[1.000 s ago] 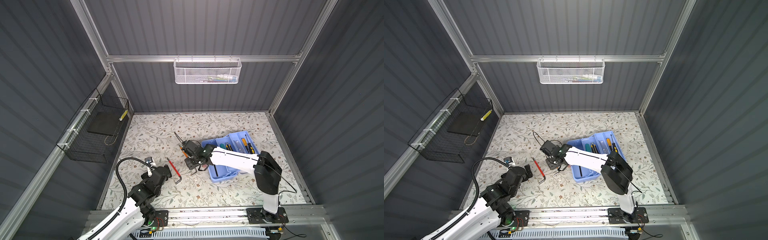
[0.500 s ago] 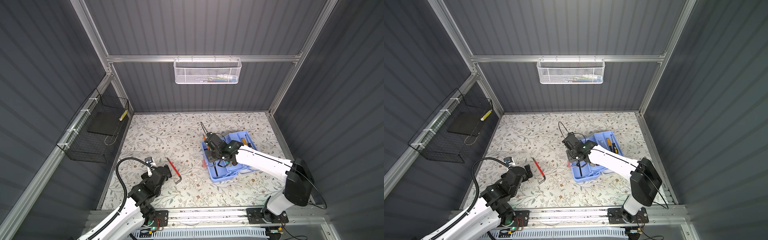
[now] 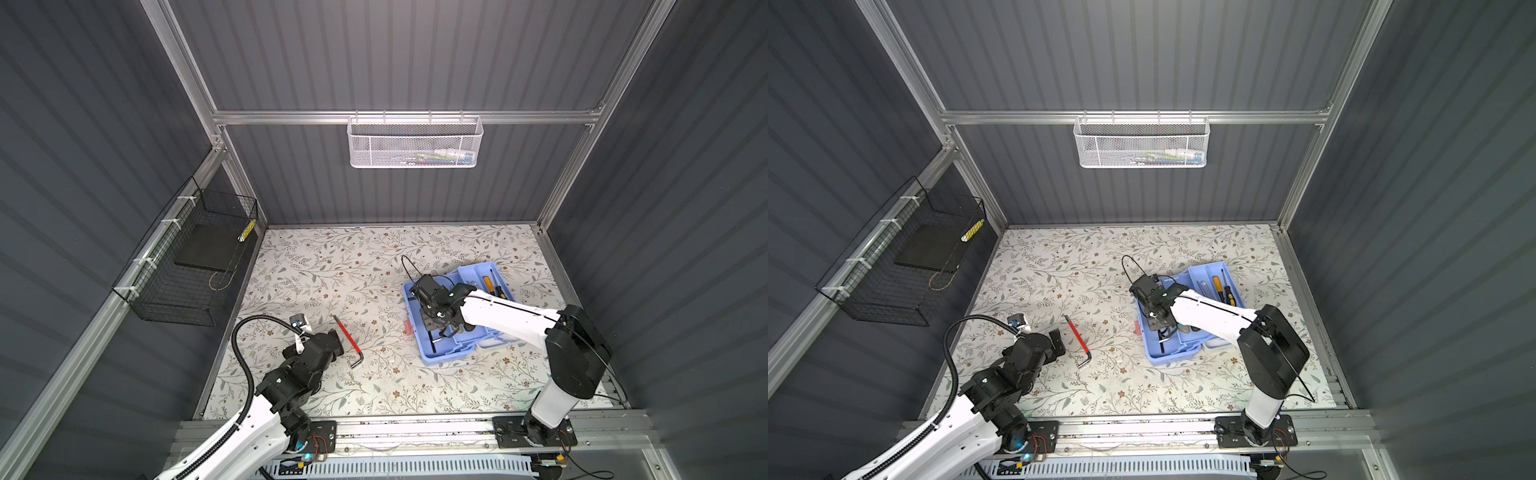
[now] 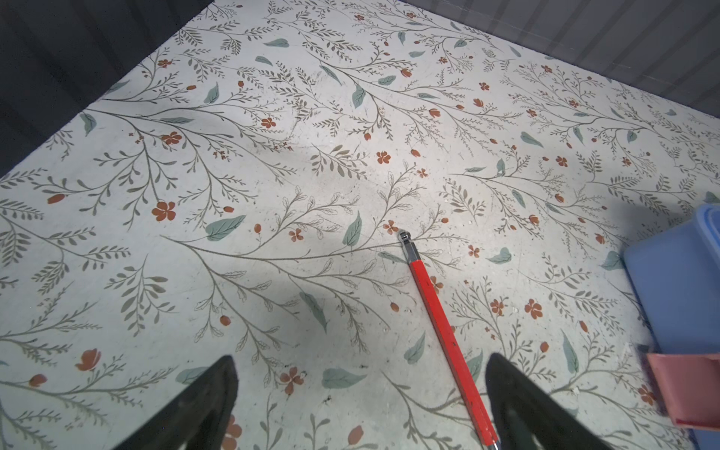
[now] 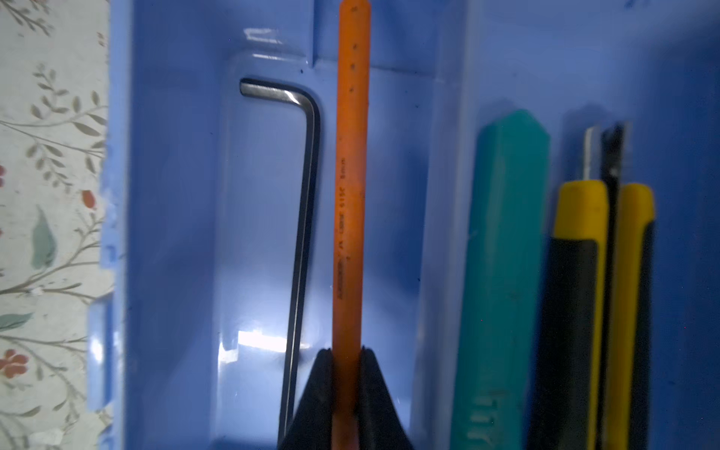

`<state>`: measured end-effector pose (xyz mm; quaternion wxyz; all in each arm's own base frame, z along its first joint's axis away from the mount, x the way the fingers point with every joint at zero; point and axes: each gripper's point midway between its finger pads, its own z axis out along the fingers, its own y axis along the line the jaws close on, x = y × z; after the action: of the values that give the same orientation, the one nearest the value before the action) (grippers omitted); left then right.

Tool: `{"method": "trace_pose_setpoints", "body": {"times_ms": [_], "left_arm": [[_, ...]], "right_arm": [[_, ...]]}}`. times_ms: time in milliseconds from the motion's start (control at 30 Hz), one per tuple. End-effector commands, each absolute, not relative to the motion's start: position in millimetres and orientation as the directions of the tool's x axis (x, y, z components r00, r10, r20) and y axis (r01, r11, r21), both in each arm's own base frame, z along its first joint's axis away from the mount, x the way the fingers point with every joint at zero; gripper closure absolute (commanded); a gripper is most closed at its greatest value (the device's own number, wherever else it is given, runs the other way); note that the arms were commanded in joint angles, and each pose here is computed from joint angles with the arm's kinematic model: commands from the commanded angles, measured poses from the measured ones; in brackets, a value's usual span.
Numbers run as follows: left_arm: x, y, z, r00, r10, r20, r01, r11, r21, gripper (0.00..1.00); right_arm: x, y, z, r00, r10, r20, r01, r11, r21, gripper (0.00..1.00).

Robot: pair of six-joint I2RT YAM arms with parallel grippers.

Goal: Pack the tool kit
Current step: 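Lower the orange hex key beside the black hex key and open the right gripper, then raise the right gripper up out of the tray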

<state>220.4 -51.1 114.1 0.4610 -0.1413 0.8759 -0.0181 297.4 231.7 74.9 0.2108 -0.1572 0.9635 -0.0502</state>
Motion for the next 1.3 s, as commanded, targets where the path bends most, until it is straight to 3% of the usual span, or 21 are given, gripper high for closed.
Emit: {"method": "trace_pose_setpoints", "body": {"times_ms": [0,700,733,800,933,1267], "left_arm": [[220.1,-50.0,113.1,-0.540,-0.254,-0.803,-0.230,0.962,-0.149,0.01],[221.5,-51.3,111.6,-0.549,-0.245,-0.799,-0.229,0.964,-0.138,0.01],[221.6,-51.3,111.8,-0.548,-0.246,-0.799,-0.231,0.963,-0.138,0.01],[221.4,-51.1,111.2,-0.550,-0.244,-0.798,-0.232,0.963,-0.135,0.01],[222.2,-52.4,111.0,-0.554,-0.238,-0.798,-0.225,0.965,-0.132,0.01],[222.3,-50.7,110.2,-0.555,-0.245,-0.795,-0.243,0.962,-0.127,0.01]], "right_arm": [[307.3,230.4,78.1,-0.851,-0.347,-0.394,-0.280,0.935,-0.218,1.00],[311.1,236.3,40.5,-0.884,-0.348,-0.312,-0.276,0.928,-0.250,1.00],[310.8,236.4,39.6,-0.884,-0.350,-0.309,-0.279,0.927,-0.251,0.98],[311.3,237.0,40.1,-0.884,-0.353,-0.308,-0.282,0.926,-0.251,0.84],[310.3,237.5,49.7,-0.883,-0.350,-0.313,-0.282,0.928,-0.242,0.75],[303.0,255.0,136.1,-0.824,-0.307,-0.476,-0.304,0.949,-0.085,0.64]]}}
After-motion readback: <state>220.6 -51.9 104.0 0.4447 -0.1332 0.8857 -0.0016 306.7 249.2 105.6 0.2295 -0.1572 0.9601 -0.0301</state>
